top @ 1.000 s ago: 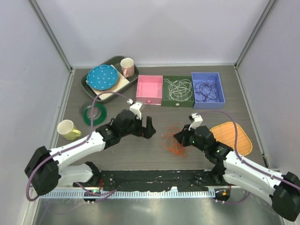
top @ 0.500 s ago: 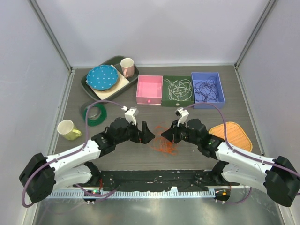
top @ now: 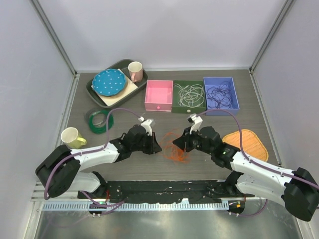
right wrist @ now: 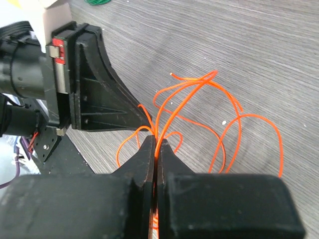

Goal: Untangle the cables

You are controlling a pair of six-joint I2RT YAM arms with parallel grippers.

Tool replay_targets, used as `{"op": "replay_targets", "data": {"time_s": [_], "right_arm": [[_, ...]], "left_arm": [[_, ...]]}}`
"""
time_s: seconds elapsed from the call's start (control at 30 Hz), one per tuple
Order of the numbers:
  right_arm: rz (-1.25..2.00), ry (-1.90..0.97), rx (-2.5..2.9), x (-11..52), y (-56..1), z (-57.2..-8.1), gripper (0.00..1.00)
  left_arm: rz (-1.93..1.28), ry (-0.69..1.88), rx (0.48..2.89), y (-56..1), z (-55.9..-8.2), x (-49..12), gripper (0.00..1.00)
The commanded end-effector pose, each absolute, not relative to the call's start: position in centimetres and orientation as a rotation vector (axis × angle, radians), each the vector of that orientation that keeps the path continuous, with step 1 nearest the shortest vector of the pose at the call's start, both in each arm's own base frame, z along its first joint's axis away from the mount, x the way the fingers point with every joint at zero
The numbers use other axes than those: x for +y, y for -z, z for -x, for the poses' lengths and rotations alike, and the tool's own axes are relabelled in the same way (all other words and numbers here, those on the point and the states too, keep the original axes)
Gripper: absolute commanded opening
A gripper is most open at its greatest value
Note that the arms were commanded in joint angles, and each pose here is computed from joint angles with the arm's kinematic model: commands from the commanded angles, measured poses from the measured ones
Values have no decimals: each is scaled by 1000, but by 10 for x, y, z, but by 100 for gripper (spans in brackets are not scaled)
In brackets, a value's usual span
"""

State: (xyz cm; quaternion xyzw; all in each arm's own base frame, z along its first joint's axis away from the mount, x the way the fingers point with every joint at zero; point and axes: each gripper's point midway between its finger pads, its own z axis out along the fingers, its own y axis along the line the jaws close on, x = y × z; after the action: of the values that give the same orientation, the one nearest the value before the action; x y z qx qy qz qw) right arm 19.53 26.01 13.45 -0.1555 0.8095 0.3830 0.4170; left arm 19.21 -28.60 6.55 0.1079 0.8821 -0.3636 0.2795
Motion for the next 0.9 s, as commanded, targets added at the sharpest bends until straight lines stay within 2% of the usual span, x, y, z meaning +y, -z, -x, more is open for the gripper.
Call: {"op": "replay_targets", "data": {"time_s": [0.0, 0.1, 0.13, 0.2, 0.23, 0.27, 0.33, 0.43, 0.47, 0.67, 0.8, 0.87], "right_arm": [[298, -866, 2005, 249, -150, -211, 1], [68, -595, 2077, 203, -135, -230, 1], [-2, -535, 2078, 191, -136, -233, 1], [-186, -318, 2073, 148, -133, -239, 1], [-232, -249, 2065, 134, -132, -239, 1], [-283, -132, 2054, 111, -130, -237, 1], [-362, -76, 2030, 96, -132, -236, 5], [-384, -36, 2010, 84, -135, -232, 19], [-385, -41, 2005, 84, -135, -232, 20], [-312, -135, 2019, 100, -132, -232, 15], [-288, -143, 2034, 104, -129, -233, 3], [-288, -134, 2032, 104, -129, -234, 6]], "left_arm": [[-177, 875, 2273, -91, -224, -286, 0], [10, 621, 2272, -99, -238, -241, 0], [118, 449, 2215, -104, -253, -213, 0], [286, 277, 2183, -116, -252, -170, 0], [349, 109, 2153, -117, -251, -137, 0], [401, 82, 2103, -130, -250, -122, 0], [513, 0, 2054, -138, -248, -92, 0], [605, 0, 2002, -151, -247, -67, 0], [619, 21, 1979, -159, -246, -63, 0], [634, 79, 1905, -185, -242, -55, 0], [639, 82, 1883, -193, -240, -51, 0], [633, 88, 1882, -198, -240, -51, 0]]}}
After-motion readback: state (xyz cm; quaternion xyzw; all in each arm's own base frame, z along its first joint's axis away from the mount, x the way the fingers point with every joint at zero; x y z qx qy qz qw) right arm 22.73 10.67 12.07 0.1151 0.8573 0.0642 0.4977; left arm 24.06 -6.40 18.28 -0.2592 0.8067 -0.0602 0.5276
